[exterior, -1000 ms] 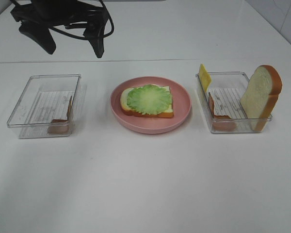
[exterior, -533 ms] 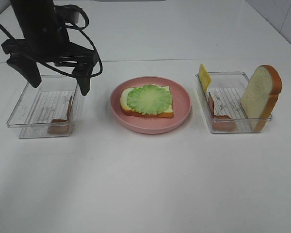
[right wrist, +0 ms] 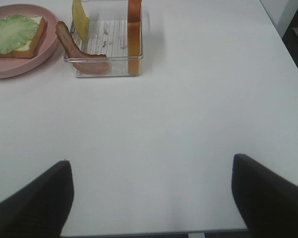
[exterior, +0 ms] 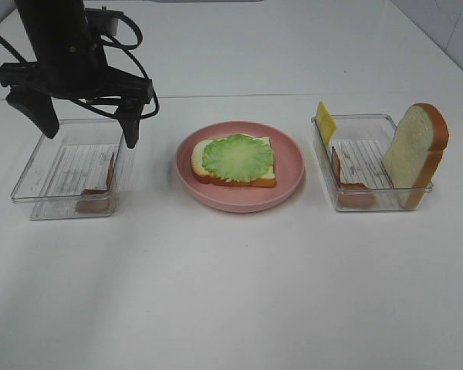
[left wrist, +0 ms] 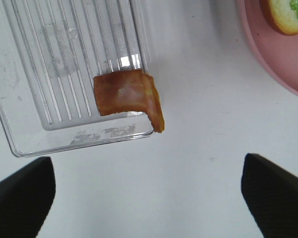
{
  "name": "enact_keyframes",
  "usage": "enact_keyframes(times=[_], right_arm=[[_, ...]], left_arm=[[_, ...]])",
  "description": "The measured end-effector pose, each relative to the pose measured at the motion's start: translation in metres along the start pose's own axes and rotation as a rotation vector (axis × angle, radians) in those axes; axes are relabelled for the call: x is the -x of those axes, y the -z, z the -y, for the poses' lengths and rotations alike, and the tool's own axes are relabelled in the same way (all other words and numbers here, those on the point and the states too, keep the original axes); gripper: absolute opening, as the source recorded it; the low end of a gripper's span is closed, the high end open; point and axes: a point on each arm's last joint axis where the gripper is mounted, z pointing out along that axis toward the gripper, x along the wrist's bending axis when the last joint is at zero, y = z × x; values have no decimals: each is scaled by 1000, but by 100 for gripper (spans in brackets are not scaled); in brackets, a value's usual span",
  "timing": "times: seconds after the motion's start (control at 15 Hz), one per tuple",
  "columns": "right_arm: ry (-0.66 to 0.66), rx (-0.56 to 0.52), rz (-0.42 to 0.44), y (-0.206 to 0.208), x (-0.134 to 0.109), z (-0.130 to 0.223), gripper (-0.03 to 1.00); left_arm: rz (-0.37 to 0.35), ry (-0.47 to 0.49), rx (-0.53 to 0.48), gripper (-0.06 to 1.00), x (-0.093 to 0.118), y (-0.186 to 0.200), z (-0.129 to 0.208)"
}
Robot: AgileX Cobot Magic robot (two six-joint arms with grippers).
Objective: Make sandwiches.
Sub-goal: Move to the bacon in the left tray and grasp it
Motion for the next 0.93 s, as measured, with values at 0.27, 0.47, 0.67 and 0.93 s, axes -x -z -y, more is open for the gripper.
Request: enact_keyframes(times=[0.27, 0.47, 0.67, 0.93], right_arm=[[0, 0, 0, 0, 0, 0, 84], [0, 0, 0, 0, 0, 0, 84], [0, 0, 0, 0, 0, 0, 84], [0, 0, 0, 0, 0, 0, 84]], left_arm=[[-13, 10, -44, 93, 3, -25, -3], [-1, 13, -9, 93, 5, -34, -8], [-4, 10, -23, 93, 7, -56, -11], [-6, 11, -31, 93, 9, -72, -13]])
